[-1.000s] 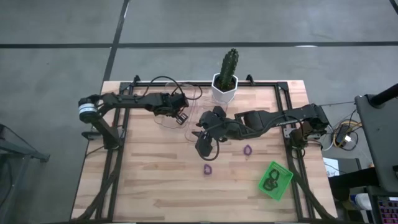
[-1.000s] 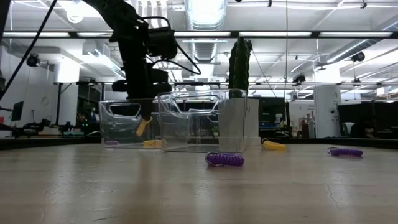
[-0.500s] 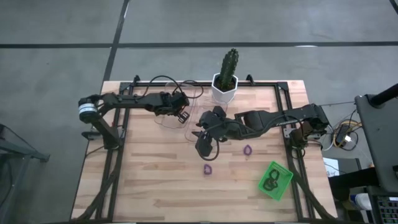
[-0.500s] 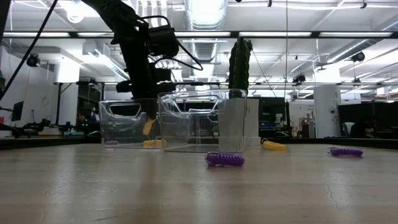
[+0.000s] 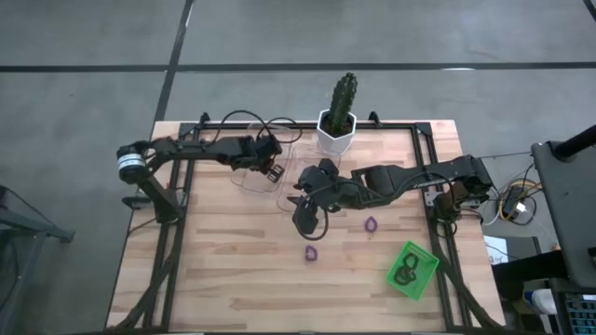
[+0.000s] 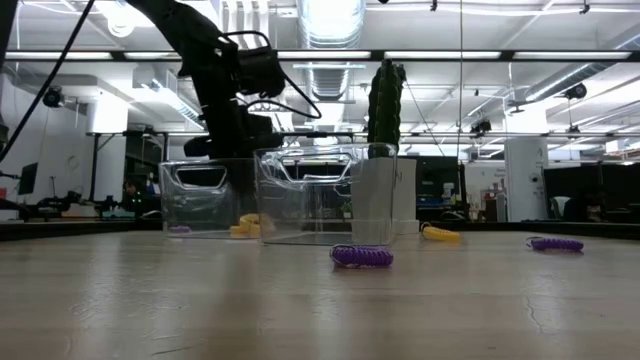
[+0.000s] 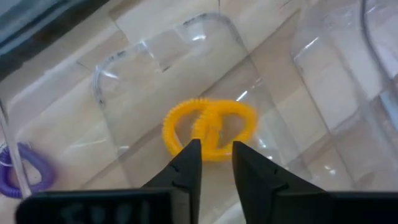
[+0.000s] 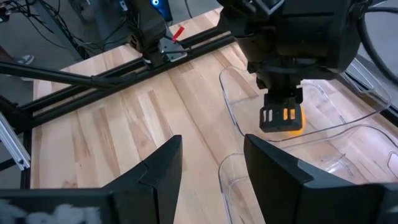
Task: Sort spring keychains
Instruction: Put the yellow spring keychain into the left transparent bin
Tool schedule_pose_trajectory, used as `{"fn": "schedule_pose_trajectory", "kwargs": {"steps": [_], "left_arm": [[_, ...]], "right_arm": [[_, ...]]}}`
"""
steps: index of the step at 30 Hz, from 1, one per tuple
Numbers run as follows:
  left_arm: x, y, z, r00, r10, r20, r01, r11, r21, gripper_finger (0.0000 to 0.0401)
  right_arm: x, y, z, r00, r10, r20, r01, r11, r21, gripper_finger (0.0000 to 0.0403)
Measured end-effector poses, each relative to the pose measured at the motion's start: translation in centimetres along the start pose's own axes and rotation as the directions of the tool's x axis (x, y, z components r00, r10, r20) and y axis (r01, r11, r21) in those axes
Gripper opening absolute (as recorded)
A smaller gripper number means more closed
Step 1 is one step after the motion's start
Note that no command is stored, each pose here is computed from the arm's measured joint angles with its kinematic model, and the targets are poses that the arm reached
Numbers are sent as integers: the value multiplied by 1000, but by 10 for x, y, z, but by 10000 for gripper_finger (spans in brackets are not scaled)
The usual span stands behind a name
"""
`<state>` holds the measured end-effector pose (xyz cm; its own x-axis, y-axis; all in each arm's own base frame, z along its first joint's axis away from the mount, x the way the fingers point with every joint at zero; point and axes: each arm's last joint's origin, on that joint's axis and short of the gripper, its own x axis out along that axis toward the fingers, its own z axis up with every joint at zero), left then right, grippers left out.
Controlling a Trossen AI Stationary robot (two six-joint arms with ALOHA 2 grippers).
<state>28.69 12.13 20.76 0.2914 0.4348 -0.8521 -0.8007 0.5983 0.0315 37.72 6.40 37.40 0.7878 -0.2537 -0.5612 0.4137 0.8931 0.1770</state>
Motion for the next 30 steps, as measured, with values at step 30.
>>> {"fn": "schedule_pose_trajectory", "kwargs": {"steps": [30], "left_arm": [[-141, 48, 4, 923, -63, 380, 80, 996, -29, 131]], "right_arm": [[0, 0, 0, 1000, 1, 2, -1, 1000, 1, 169]]}}
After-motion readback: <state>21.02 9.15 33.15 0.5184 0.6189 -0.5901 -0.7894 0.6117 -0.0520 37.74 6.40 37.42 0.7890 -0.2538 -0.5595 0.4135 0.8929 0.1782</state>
